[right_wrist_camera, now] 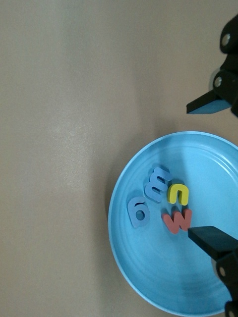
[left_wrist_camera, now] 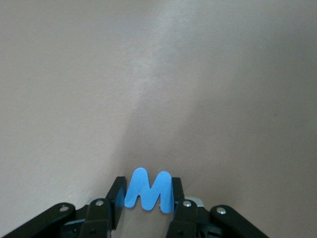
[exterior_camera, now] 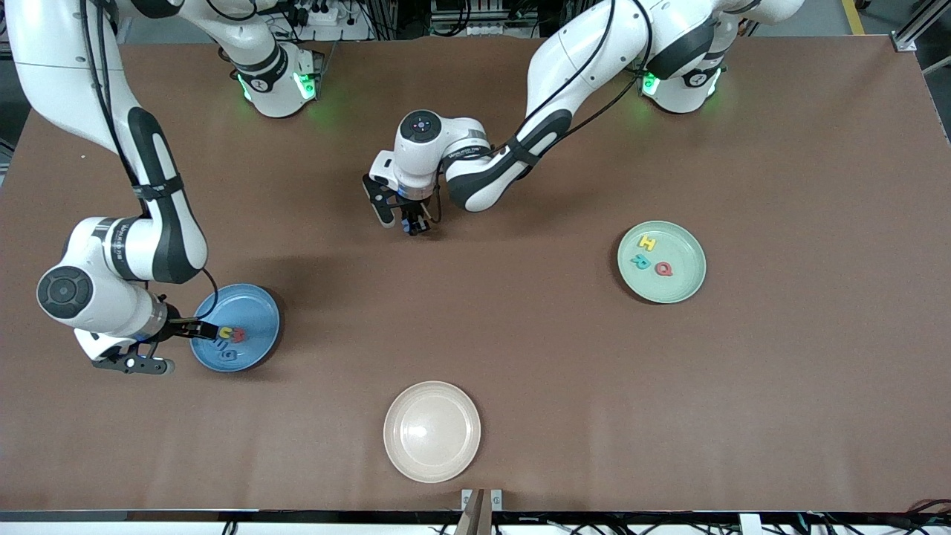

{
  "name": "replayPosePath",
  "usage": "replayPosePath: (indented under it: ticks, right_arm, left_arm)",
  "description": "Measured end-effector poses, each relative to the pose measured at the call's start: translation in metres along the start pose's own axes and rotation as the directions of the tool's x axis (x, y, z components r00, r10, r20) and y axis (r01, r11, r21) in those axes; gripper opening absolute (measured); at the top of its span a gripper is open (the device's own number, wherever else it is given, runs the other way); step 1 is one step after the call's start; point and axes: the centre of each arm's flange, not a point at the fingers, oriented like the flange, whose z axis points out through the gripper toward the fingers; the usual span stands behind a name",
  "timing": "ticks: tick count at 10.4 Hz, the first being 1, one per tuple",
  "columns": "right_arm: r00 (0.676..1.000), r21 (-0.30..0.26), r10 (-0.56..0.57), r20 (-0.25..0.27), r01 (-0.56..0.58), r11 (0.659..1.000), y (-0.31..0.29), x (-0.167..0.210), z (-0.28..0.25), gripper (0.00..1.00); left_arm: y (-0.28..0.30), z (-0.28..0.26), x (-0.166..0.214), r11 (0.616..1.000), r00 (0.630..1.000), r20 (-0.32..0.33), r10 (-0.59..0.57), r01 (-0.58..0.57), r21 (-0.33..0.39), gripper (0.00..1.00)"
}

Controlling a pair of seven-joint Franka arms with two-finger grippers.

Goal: Sort upper and lower case letters into plates
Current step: 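Carry the blue M to the green plate with the left gripper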

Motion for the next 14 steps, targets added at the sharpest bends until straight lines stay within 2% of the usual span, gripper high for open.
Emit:
replayPosePath:
  ticks: [4, 7, 9, 11, 14]
  right_arm:
    - [1.0, 0.002, -0.005, -0.008, 0.005, 1.0, -0.003, 0.002, -0.004, 1.0]
    - [1.0, 0.006, -0.009, -0.028, 0.009, 1.0, -0.006, 0.006, -0.015, 1.0]
    - [0.998, 0.016, -0.049, -0.039, 0.05, 0.999, -0.011, 0.004, -0.04, 1.0]
    - [0.99, 0.037, -0.13, -0.047, 0.131, 0.991, -0.014, -0.008, -0.076, 1.0]
    - [0.98, 0.1, -0.19, -0.051, 0.195, 0.976, -0.023, -0.052, -0.11, 1.0]
  left_arm:
    - [-0.049, -0.042, 0.003, 0.994, 0.99, 0.089, -0.105, 0.105, 0.005, 0.42]
    - [-0.115, -0.079, -0.019, 0.981, 0.947, 0.261, -0.189, 0.191, 0.019, 0.42]
    - [-0.187, -0.096, -0.052, 0.967, 0.9, 0.359, -0.246, 0.254, 0.025, 0.42]
    - [-0.253, -0.099, -0.095, 0.94, 0.848, 0.417, -0.326, 0.339, 0.046, 0.42]
    - [-0.313, -0.1, -0.177, 0.9, 0.773, 0.494, -0.398, 0.432, 0.049, 0.42]
